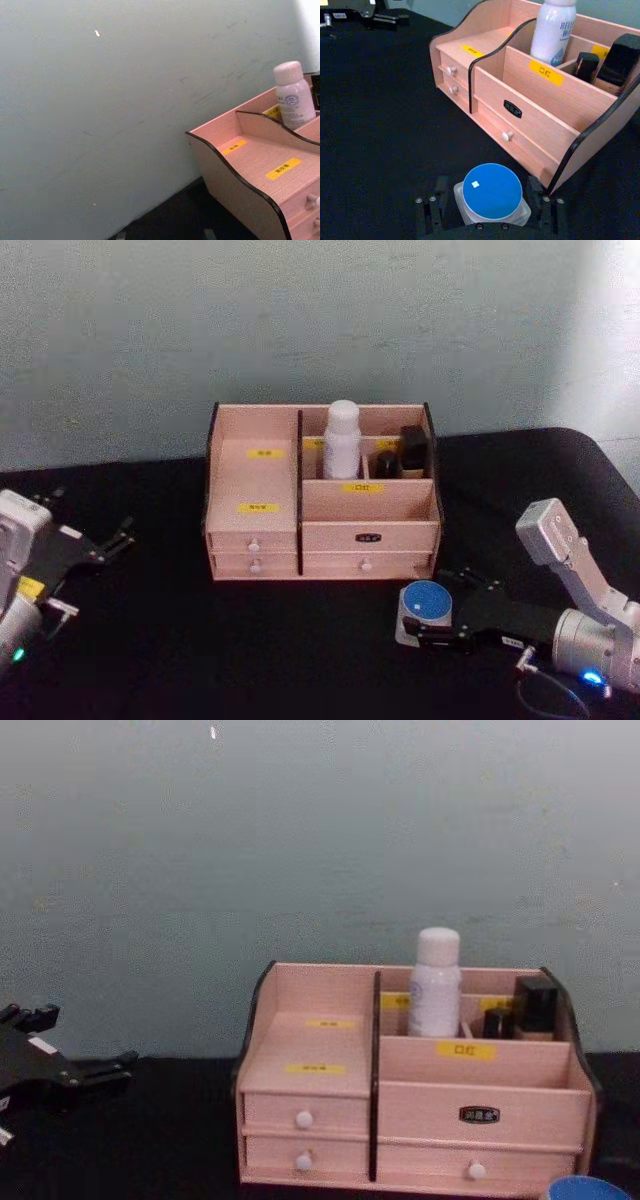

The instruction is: Pick up the facial cleanser and watermelon frost from the table and place them into the tiered storage box.

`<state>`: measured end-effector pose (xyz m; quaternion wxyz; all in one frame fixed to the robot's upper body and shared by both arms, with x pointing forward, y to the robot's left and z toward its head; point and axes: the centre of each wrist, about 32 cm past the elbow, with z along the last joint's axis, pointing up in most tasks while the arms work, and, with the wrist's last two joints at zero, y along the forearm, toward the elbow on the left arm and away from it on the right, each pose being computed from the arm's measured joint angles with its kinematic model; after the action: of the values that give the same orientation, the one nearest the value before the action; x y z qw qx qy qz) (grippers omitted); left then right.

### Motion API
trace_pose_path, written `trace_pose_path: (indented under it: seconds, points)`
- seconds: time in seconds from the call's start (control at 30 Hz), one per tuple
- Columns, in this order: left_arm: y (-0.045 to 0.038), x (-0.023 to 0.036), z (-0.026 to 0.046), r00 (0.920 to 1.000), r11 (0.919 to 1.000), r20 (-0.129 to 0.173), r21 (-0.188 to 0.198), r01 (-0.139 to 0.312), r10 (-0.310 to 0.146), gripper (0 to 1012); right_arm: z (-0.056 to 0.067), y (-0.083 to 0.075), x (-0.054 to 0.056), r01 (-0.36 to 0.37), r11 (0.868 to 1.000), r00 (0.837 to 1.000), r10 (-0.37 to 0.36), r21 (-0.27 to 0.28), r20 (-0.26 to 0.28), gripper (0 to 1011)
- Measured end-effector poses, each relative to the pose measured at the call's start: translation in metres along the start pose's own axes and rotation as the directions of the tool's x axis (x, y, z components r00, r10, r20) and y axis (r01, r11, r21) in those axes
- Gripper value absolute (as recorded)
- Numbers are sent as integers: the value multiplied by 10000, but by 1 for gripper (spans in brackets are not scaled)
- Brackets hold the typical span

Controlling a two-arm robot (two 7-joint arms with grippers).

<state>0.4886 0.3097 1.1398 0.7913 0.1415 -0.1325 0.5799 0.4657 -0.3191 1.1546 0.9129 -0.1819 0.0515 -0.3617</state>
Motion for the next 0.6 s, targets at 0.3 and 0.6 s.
trace_pose_path:
  seconds: [0.3,0.6]
  points:
    - [0,0,0,10000,10000,0,0,-1,1,1001,-13,11,20,37,10000,10000,-38,-61,-66,1002]
    - [0,0,0,10000,10000,0,0,0,0,1001,-29,33,38,35,9999,9997,-39,-154,-239,1002]
